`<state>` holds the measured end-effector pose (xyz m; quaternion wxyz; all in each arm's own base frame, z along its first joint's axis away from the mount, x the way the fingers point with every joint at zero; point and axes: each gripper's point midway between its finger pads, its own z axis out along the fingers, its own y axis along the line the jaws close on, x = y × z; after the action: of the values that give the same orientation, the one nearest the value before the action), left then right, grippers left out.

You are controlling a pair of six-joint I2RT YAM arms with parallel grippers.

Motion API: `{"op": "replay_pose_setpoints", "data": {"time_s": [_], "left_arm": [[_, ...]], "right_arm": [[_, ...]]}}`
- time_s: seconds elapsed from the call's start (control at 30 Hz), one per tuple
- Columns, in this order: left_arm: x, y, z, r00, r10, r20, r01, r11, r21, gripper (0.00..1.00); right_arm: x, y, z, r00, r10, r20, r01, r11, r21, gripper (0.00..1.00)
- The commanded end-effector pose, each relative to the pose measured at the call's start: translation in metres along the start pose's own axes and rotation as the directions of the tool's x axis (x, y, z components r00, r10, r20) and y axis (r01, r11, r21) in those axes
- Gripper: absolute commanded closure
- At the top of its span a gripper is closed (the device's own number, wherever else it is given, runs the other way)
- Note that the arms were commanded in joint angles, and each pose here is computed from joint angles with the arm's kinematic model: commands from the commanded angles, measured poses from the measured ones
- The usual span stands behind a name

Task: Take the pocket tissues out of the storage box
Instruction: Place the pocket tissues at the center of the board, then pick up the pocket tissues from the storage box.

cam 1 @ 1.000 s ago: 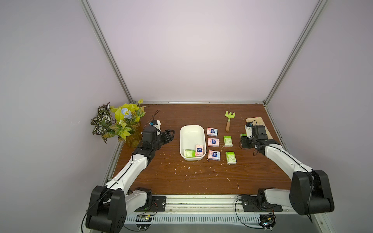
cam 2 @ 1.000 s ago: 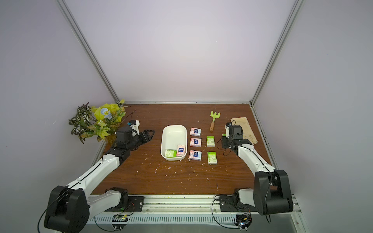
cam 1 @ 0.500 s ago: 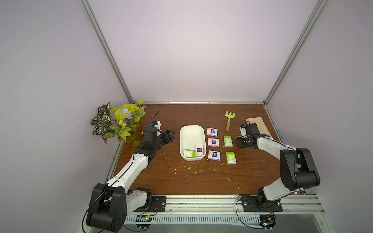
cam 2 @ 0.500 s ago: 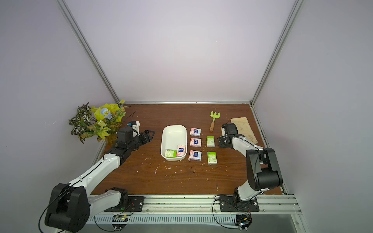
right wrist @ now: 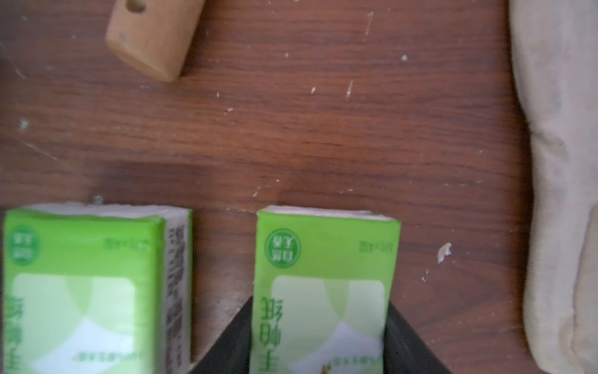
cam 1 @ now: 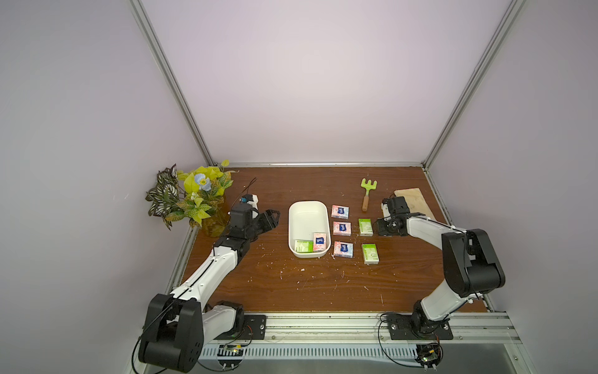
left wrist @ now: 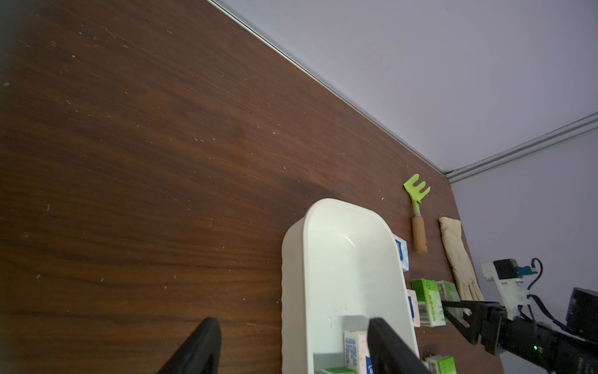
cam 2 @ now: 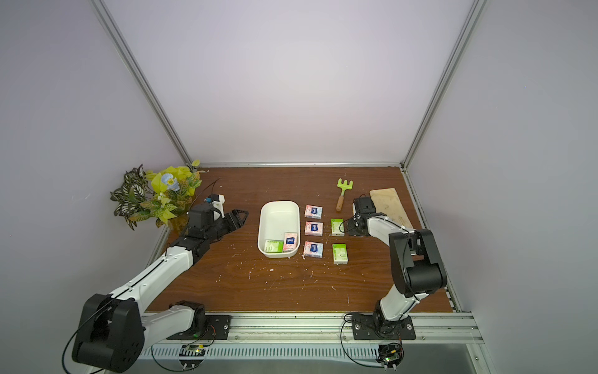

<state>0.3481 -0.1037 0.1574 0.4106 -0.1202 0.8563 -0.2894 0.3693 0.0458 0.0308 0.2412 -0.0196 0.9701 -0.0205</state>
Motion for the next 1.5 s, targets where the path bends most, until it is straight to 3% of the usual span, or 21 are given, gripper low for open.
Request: {"op": "replay_pose_setpoints", "data": {"time_s": [0.0,0.2,0.43,0.77,0.93,1.1,1.33,1.47], "left_arm": [[-0.005,0.002,-0.002,1.0,0.018,0.004,-0.018,1.0,-0.019,0.32],[-0.005,0.002,-0.002,1.0,0.019,0.002,-0.019,1.0,-0.021,0.32],[-0.003,-0.004,0.001,1.0,0.014,-0.023,-0.014,1.0,0.017,0.31],[0.028,-0.027,0.027,0.982,0.004,-0.189,0.023,0.99,0.142,0.32],[0.045,-0.02,0.05,0.952,0.044,-0.304,-0.041,0.999,0.015,0.31],[0.045,-0.007,0.058,0.953,0.031,-0.303,-0.05,0.997,-0.056,0.32],[0.063,-0.017,0.069,0.93,0.011,-0.368,0.002,0.999,0.034,0.45],[0.069,-0.014,0.072,0.921,0.004,-0.389,0.009,0.999,0.033,0.48]], "right_arm": [[-0.001,-0.001,-0.001,1.0,0.011,-0.011,-0.011,1.0,0.016,0.38],[-0.016,-0.005,-0.02,0.999,-0.006,0.037,0.004,0.999,0.037,0.27],[-0.056,0.002,-0.075,0.99,-0.042,0.138,0.039,0.999,0.025,0.24],[-0.09,0.11,-0.15,0.954,-0.159,0.254,0.204,0.965,-0.162,0.25],[-0.09,0.149,-0.161,0.949,-0.172,0.265,0.233,0.947,-0.22,0.26],[-0.082,0.188,-0.165,0.95,-0.203,0.237,0.267,0.921,-0.283,0.27],[-0.051,0.252,-0.152,0.914,-0.356,0.194,0.404,0.847,-0.347,0.28],[-0.036,0.279,-0.15,0.925,-0.351,0.148,0.381,0.862,-0.334,0.31]]}}
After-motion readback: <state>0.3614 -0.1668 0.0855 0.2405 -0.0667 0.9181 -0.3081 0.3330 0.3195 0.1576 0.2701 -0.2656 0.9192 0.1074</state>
